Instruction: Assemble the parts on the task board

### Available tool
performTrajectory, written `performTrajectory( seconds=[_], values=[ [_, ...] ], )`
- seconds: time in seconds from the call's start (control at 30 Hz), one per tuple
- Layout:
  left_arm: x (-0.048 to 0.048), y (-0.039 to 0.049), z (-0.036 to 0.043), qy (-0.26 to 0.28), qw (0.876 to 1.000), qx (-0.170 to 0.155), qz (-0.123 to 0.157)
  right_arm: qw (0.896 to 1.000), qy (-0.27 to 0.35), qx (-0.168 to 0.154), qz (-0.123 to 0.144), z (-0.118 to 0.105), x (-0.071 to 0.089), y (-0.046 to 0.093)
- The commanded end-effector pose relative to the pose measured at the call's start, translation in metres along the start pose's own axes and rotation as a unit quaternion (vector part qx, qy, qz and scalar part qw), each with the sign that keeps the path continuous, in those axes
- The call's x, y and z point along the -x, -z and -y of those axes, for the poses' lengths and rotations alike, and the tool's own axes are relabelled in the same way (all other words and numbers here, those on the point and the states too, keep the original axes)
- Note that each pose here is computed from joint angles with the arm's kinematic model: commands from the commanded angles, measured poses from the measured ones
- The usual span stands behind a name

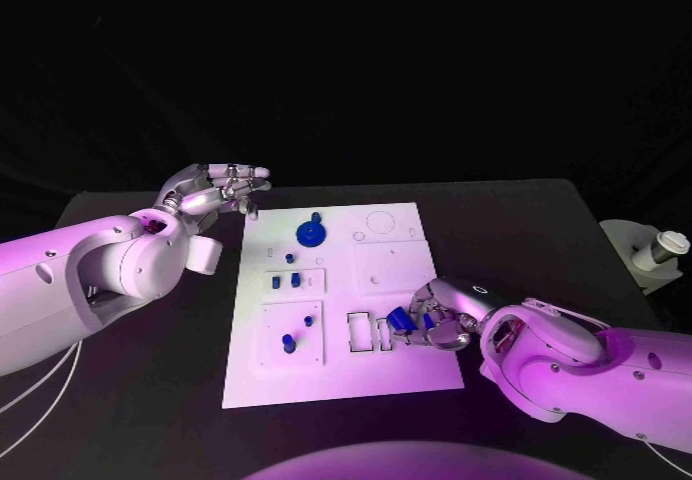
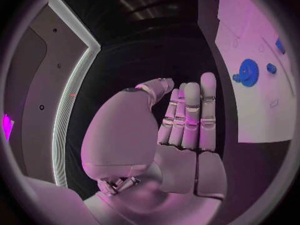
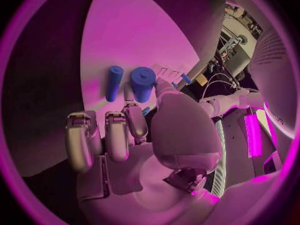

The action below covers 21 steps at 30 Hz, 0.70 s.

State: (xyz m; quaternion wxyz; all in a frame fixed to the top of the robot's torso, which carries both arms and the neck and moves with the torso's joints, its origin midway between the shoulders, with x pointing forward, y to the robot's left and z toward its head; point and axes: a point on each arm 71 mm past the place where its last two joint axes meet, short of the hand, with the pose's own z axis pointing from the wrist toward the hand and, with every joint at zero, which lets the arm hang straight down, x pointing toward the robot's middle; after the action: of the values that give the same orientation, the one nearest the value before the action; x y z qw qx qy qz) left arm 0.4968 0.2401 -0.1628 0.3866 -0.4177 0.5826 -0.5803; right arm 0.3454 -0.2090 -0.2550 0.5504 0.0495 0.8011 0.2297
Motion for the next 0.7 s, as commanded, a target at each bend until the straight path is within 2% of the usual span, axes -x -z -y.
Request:
performTrajectory(
  seconds=[0.03, 0.2, 0.37, 0.7],
  values=[
    [-0.0022, 0.0, 0.0007, 0.005, 1.0, -0.001, -0.009, 0.999, -0.02, -0.003, 0.027, -0.001, 0.002, 0.004],
    [-0.0019, -0.0001, 0.0006, 0.005, 1.0, -0.001, -0.008, 0.997, -0.055, 0.004, 0.05, -0.009, 0.01, 0.007],
    [-0.0026, -0.0005, 0.0005, 0.005, 1.0, -0.001, -0.009, 0.995, -0.08, 0.006, 0.052, -0.017, 0.014, 0.006],
    [-0.0041, -0.0008, 0.0005, 0.006, 1.0, 0.0, -0.012, 0.995, -0.096, 0.01, -0.003, -0.033, 0.002, -0.005]
  ],
)
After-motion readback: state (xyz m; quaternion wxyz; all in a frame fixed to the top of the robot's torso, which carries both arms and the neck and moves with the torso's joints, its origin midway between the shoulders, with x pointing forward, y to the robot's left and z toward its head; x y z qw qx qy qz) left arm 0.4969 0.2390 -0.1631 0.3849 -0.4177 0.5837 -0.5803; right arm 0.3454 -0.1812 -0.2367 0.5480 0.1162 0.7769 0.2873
